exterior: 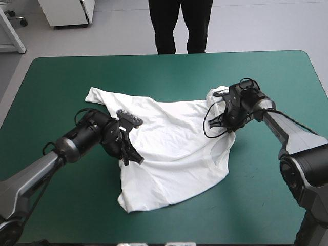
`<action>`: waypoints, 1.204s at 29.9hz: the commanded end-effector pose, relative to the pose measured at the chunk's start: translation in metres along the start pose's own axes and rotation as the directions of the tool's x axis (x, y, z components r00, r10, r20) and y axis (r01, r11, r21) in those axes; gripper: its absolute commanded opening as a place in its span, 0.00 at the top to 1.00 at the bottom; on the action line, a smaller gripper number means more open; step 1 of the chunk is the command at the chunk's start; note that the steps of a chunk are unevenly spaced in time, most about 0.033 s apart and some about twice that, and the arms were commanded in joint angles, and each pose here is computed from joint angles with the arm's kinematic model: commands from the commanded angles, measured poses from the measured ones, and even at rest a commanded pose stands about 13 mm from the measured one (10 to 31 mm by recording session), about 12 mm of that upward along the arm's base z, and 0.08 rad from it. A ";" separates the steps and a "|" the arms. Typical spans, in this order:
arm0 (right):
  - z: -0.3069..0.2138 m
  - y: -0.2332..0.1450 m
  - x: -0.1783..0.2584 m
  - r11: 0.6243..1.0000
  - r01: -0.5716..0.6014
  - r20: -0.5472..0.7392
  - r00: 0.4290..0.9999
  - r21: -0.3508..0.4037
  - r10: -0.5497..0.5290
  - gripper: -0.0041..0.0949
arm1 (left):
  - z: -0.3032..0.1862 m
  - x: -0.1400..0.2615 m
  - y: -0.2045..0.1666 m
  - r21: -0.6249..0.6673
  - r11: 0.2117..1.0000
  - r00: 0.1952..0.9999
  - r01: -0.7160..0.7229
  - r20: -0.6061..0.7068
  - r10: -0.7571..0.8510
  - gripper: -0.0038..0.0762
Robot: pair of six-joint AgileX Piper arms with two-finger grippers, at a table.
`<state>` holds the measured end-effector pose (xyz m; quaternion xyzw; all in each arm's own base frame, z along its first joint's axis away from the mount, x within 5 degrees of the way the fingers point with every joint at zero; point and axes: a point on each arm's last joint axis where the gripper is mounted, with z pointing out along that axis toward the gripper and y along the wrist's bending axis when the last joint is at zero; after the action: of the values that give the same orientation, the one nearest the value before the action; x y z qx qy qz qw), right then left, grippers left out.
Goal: Fold the cloth
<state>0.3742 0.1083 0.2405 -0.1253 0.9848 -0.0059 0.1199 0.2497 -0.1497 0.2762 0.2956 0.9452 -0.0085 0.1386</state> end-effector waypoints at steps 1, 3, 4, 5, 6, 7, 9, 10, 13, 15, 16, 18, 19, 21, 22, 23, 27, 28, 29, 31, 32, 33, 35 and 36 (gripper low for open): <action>-0.083 -0.007 -0.012 1.000 0.004 0.232 0.973 -0.003 -0.003 0.98 | -0.082 -0.008 0.009 -0.056 0.998 0.972 0.023 0.233 -0.009 0.96; -0.117 -0.006 -0.015 1.000 0.013 0.323 0.946 -0.024 -0.004 0.98 | -0.114 -0.009 0.011 -0.069 0.997 0.948 0.039 0.317 -0.016 0.96; -0.137 -0.006 -0.013 0.999 0.014 0.372 0.928 -0.032 -0.001 0.98 | -0.136 -0.008 0.013 -0.072 0.996 0.929 0.049 0.369 -0.019 0.96; -0.154 -0.007 -0.012 0.999 0.016 0.415 0.910 -0.034 0.000 0.98 | -0.151 -0.008 0.014 -0.076 0.996 0.915 0.055 0.404 -0.019 0.96; -0.168 -0.008 -0.010 0.999 0.020 0.445 0.896 -0.032 -0.004 0.98 | -0.165 -0.006 0.015 -0.076 0.995 0.898 0.061 0.439 -0.022 0.96; -0.193 -0.009 -0.007 0.999 0.020 0.509 0.861 -0.034 0.000 0.98 | -0.186 -0.005 0.016 -0.075 0.995 0.873 0.070 0.488 -0.025 0.96; -0.226 -0.011 0.002 0.999 0.019 0.587 0.810 -0.038 0.007 0.98 | -0.213 -0.002 0.017 -0.073 0.994 0.833 0.082 0.553 -0.028 0.96; -0.252 -0.011 0.008 0.999 0.021 0.648 0.762 -0.048 0.015 0.98 | -0.233 0.001 0.018 -0.066 0.994 0.795 0.090 0.606 -0.032 0.96; -0.313 -0.014 0.031 0.998 0.032 0.785 0.618 -0.060 0.028 0.98 | -0.285 0.012 0.019 -0.068 0.994 0.676 0.089 0.737 -0.010 0.96; -0.347 -0.016 0.046 0.998 0.034 0.859 0.511 -0.062 0.036 0.98 | -0.316 0.022 0.020 -0.064 0.993 0.588 0.095 0.809 -0.004 0.96; -0.366 -0.017 0.057 0.997 0.036 0.896 0.443 -0.063 0.040 0.98 | -0.331 0.027 0.019 -0.067 0.994 0.536 0.089 0.844 0.009 0.96; -0.397 -0.018 0.074 0.997 0.043 0.946 0.322 -0.059 0.042 0.98 | -0.357 0.038 0.018 -0.083 0.994 0.436 0.071 0.899 0.044 0.96; -0.414 -0.018 0.085 0.997 0.056 0.969 0.244 -0.053 0.038 0.98 | -0.371 0.044 0.018 -0.093 0.993 0.373 0.067 0.926 0.062 0.96; -0.441 -0.017 0.104 0.995 0.087 0.994 0.109 -0.041 0.032 0.98 | -0.395 0.057 0.017 -0.110 0.992 0.255 0.059 0.963 0.091 0.96; -0.454 -0.017 0.114 0.994 0.104 0.999 0.041 -0.039 0.035 0.98 | -0.407 0.064 0.015 -0.116 0.992 0.191 0.048 0.976 0.105 0.96; -0.463 -0.016 0.122 0.992 0.120 0.999 -0.008 -0.037 0.038 0.98 | -0.417 0.071 0.014 -0.128 0.991 0.135 0.041 0.983 0.121 0.96; -0.495 -0.014 0.155 0.987 0.161 0.984 -0.173 -0.016 0.044 0.98 | -0.446 0.093 0.007 -0.159 0.987 -0.061 -0.004 0.986 0.158 0.96; -0.503 -0.014 0.168 0.986 0.169 0.977 -0.208 -0.012 0.048 0.98 | -0.452 0.097 0.003 -0.161 0.986 -0.103 -0.032 0.982 0.157 0.96; -0.507 -0.015 0.175 0.985 0.170 0.972 -0.229 -0.011 0.050 0.98 | -0.456 0.102 0.001 -0.170 0.984 -0.136 -0.056 0.978 0.161 0.96; -0.515 -0.014 0.191 0.983 0.182 0.962 -0.264 -0.013 0.062 0.98 | -0.462 0.109 -0.004 -0.171 0.980 -0.179 -0.104 0.972 0.151 0.96; -0.519 -0.014 0.199 0.981 0.193 0.958 -0.282 -0.005 0.061 0.98 | -0.463 0.112 -0.007 -0.164 0.978 -0.189 -0.130 0.972 0.138 0.96; -0.521 -0.013 0.205 0.980 0.198 0.954 -0.294 0.004 0.056 0.98 | -0.465 0.114 -0.009 -0.156 0.976 -0.196 -0.152 0.973 0.125 0.96; -0.526 -0.012 0.220 0.976 0.217 0.946 -0.319 0.006 0.065 0.98 | -0.464 0.115 -0.013 -0.135 0.969 -0.188 -0.205 0.978 0.096 0.96; -0.528 -0.012 0.225 0.974 0.226 0.943 -0.325 0.004 0.072 0.98 | -0.463 0.115 -0.015 -0.125 0.965 -0.179 -0.232 0.980 0.084 0.96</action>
<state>0.0705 0.0394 0.6894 -0.1604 0.5204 0.1703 0.8212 0.0435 -0.0536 0.6827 0.3051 0.4994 -0.2177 0.7811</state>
